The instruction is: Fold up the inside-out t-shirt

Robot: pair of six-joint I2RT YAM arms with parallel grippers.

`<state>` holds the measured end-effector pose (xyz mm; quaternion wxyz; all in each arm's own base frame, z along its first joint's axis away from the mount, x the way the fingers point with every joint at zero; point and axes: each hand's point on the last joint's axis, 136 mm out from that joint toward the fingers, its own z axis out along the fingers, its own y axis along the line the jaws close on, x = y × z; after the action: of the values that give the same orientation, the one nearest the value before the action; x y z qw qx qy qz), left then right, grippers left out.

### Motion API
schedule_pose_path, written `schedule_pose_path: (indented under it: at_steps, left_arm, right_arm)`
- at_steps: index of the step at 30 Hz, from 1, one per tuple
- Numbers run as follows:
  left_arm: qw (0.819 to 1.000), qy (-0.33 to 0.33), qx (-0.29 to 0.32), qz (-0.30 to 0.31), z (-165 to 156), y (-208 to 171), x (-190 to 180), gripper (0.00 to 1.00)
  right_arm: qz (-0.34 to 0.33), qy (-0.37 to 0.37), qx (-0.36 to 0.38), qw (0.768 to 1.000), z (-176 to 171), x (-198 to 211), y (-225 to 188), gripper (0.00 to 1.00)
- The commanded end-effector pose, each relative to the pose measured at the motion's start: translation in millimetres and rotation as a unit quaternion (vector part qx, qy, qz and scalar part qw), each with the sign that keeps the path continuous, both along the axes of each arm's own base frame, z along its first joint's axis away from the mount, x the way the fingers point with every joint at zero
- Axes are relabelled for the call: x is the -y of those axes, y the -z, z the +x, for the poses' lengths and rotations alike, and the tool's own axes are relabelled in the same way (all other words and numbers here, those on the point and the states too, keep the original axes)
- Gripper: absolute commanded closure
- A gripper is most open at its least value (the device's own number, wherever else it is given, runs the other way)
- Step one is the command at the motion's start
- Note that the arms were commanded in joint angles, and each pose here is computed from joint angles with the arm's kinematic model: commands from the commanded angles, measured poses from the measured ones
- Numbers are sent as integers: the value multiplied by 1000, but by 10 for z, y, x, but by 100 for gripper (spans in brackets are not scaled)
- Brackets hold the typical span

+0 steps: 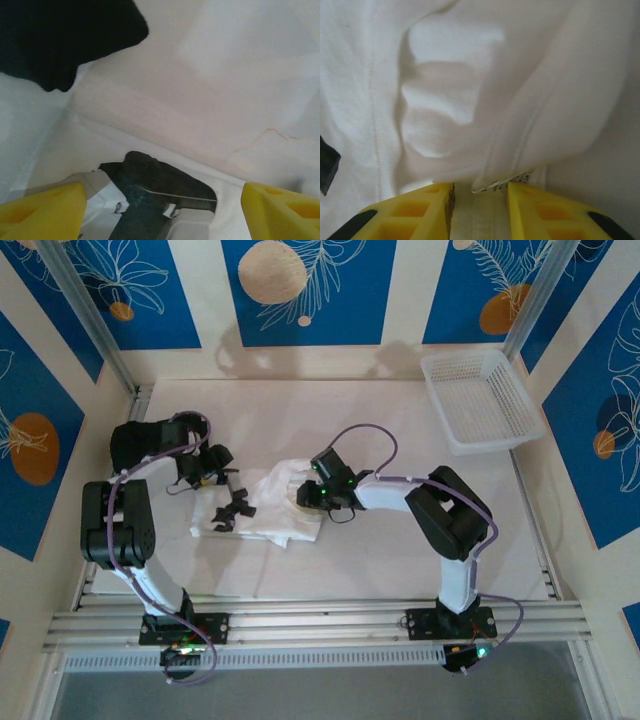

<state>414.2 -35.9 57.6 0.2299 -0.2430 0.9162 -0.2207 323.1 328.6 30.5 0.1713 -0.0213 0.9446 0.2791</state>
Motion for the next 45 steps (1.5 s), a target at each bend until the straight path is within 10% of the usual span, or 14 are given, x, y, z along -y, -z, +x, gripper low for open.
schedule_pose_path:
  at_steps: [1, 17, 34, 45]
  left_arm:
    - [1000, -19, -2, 19, 2, 71, -132, 19]
    - [997, 26, 62, -41, 221, -230, 146, 20]
    - [999, 37, -26, -15, -617, 209, 186, 20]
    - [983, 165, -36, -77, -1872, 100, 1617, 19]
  right_arm:
    - [-5, -5, -13, 1000, -135, 130, -112, 65]
    - [50, -131, 21, 990, -1093, -526, -436, 58]
    - [-87, 56, -74, 992, -268, 682, 226, 65]
    - [-61, 56, -24, 996, 785, 1292, -280, 65]
